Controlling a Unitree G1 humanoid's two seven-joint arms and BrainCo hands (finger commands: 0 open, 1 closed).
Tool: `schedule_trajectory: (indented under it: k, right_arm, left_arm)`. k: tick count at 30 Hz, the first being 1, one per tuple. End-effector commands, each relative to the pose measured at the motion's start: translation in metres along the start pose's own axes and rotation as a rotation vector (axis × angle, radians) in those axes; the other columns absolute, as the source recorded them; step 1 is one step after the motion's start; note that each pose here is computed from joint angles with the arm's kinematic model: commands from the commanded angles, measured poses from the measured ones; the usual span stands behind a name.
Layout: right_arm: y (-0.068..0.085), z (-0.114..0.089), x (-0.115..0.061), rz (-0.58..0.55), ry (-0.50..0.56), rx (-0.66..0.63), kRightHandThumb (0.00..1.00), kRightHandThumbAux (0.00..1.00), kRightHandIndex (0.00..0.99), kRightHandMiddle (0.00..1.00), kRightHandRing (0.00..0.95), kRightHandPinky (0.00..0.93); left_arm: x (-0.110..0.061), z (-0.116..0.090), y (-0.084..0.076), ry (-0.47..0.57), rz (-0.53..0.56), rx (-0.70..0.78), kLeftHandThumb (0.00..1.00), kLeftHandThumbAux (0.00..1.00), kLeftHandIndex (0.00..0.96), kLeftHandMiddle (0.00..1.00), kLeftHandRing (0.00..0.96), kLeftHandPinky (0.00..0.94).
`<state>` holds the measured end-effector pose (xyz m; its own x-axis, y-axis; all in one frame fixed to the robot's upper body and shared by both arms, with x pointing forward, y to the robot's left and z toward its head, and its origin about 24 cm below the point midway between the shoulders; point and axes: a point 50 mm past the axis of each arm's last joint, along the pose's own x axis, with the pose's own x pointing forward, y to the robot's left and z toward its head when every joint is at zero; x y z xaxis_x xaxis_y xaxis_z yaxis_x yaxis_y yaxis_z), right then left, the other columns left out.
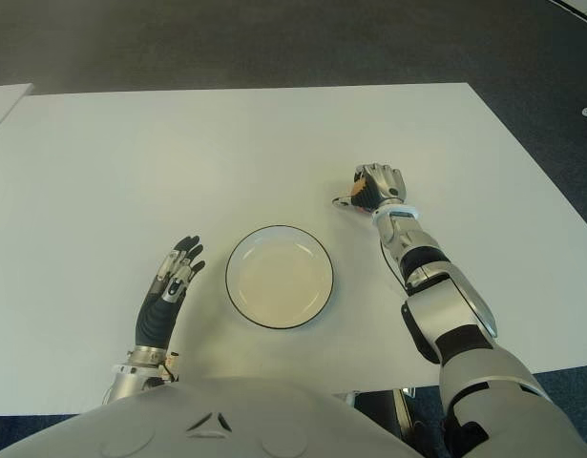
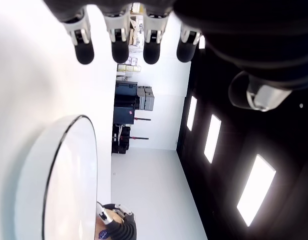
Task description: Put the apples into the plate.
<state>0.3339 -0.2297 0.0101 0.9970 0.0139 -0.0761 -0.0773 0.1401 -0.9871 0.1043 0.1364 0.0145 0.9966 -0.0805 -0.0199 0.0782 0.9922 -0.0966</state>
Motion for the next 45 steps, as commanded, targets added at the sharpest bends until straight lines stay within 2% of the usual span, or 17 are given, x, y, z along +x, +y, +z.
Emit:
schedule_trajectory:
  k: [1,6,10,14,19,25,31,40,45]
  right_arm:
    - [0.038,-0.018,-0.027,0.172,0.092,-0.014,0.718,0.714,0.440,0.888,0.851,0.850]
    - [0.036,-0.016,-0.025,0.162,0.085,-0.012,0.718,0.714,0.440,0.892,0.856,0.854]
    - [0.026,-0.012,-0.017,0.134,0.066,-0.011,0.719,0.713,0.440,0.893,0.857,0.853]
    - [-0.006,-0.002,0.001,0.043,-0.010,-0.002,0.719,0.713,0.440,0.892,0.853,0.843]
    - [-0.039,0.005,0.009,-0.034,-0.101,0.013,0.718,0.714,0.441,0.887,0.846,0.831]
    - [-0.078,0.021,0.013,-0.110,-0.212,0.020,0.718,0.714,0.441,0.879,0.831,0.827]
    - [-0.103,0.031,0.006,-0.134,-0.280,0.010,0.721,0.714,0.440,0.889,0.840,0.853]
    - [-0.111,0.042,-0.007,-0.085,-0.315,-0.010,0.727,0.713,0.440,0.901,0.863,0.862]
    - [-0.105,0.042,-0.008,-0.046,-0.310,-0.025,0.728,0.713,0.440,0.905,0.870,0.864]
  left_arm:
    - [0.000,-0.001,0.000,0.021,-0.011,0.010,0.000,0.281,0.000,0.000,0.000,0.000]
    - [0.001,-0.001,0.000,0.017,0.004,0.026,0.000,0.279,0.000,0.000,0.000,0.000]
    - [0.002,-0.002,0.001,0.018,0.005,0.026,0.000,0.282,0.000,0.000,0.000,0.000]
    - [0.002,-0.002,0.002,0.016,-0.002,0.022,0.000,0.284,0.000,0.000,0.000,0.000]
    - [0.002,-0.002,0.003,0.016,-0.008,0.011,0.000,0.282,0.000,0.000,0.000,0.000]
    - [0.005,-0.002,0.004,0.010,-0.009,0.000,0.000,0.276,0.000,0.000,0.000,0.000]
    - [0.007,-0.004,0.006,0.016,-0.008,0.009,0.000,0.278,0.000,0.000,0.000,0.000]
    - [0.009,-0.006,0.006,0.019,-0.012,0.002,0.000,0.277,0.000,0.000,0.000,0.000]
    - [0.010,-0.007,0.005,0.012,-0.006,-0.021,0.000,0.282,0.000,0.000,0.000,0.000]
